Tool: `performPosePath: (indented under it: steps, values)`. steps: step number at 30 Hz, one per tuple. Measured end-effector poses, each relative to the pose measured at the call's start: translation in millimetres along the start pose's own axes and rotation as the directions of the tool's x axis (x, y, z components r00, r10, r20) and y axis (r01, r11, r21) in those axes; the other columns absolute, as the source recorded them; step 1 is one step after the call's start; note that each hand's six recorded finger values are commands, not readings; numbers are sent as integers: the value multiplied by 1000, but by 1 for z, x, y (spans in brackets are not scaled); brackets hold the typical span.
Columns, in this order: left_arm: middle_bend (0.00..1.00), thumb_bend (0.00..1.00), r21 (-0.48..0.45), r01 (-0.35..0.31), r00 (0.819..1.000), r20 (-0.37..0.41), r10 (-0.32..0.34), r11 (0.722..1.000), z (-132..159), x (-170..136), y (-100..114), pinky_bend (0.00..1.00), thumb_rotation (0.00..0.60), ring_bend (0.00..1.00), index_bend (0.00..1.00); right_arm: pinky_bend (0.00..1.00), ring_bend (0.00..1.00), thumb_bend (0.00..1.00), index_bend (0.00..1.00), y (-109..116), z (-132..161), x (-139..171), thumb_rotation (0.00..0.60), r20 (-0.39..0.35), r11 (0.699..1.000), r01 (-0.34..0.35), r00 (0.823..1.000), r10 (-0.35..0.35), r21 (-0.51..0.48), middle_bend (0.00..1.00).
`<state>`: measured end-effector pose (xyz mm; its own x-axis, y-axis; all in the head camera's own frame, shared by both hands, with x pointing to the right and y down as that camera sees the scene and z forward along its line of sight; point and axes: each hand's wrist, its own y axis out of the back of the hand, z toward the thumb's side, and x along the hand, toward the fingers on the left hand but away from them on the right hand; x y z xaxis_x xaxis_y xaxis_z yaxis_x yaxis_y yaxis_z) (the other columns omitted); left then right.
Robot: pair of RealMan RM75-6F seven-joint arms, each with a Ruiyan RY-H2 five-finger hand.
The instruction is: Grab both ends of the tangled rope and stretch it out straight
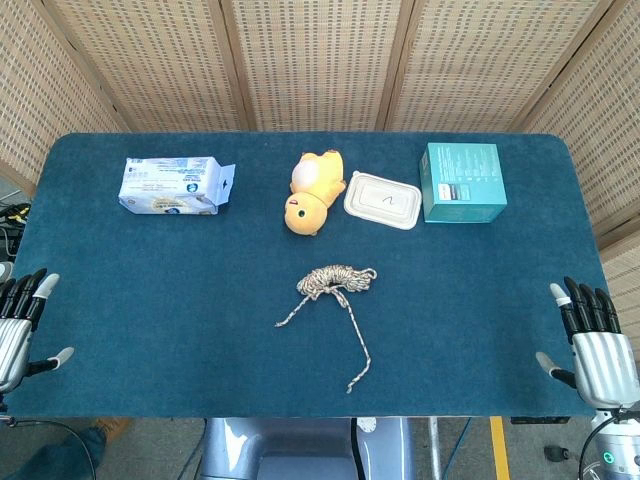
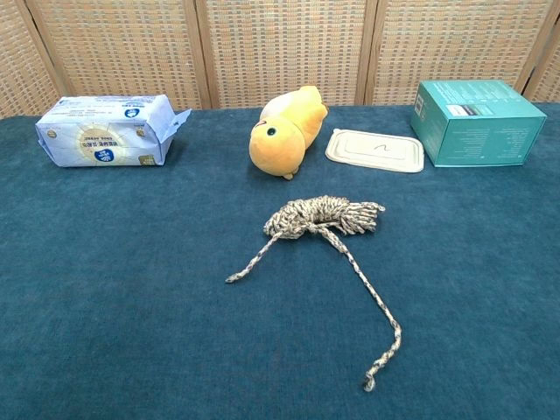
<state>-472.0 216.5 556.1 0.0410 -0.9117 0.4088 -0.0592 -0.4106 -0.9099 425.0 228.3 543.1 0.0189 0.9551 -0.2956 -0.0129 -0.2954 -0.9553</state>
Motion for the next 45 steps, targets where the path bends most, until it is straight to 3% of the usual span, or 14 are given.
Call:
performPosePath:
  steps: [12,16,19,22,26,36,41,45]
  values:
    - [0,0,-2,-4,1000,-2,4,1000,1,0,0,0,600,0,0,0,0,0,67,-6,7,-2,600,-22,999,-33,999,33,2,0]
    - [0,0,-6,-10,1000,-3,10,1000,1,0,1,0,600,0,0,0,0,0,172,-9,21,-13,600,-97,998,-53,994,56,30,0]
    - [0,0,-4,-4,1000,-2,4,1000,2,0,0,0,600,0,0,0,0,0,246,-11,43,-27,600,-204,997,-68,976,76,44,0]
    - [0,0,1,2,1000,-4,-2,1000,3,1,-1,0,600,0,0,0,0,0,280,-13,70,-41,600,-335,995,-90,937,101,48,6]
    - [0,0,17,6,1000,-2,-6,1000,5,2,-4,0,600,0,0,0,0,15,308,-24,106,-56,600,-475,985,-149,863,173,89,20]
    - [0,0,39,23,1000,-2,-23,999,9,5,-11,0,600,0,0,0,0,150,360,-55,197,-71,600,-660,941,-254,671,338,223,29]
    - [0,0,44,35,999,-1,-35,998,10,7,-14,0,600,0,0,0,0,183,391,-78,233,-66,600,-689,918,-267,606,397,294,30]
    - [0,0,44,43,999,1,-43,998,11,8,-16,0,600,0,0,0,0,242,435,-98,259,-60,600,-693,906,-289,583,424,311,38]
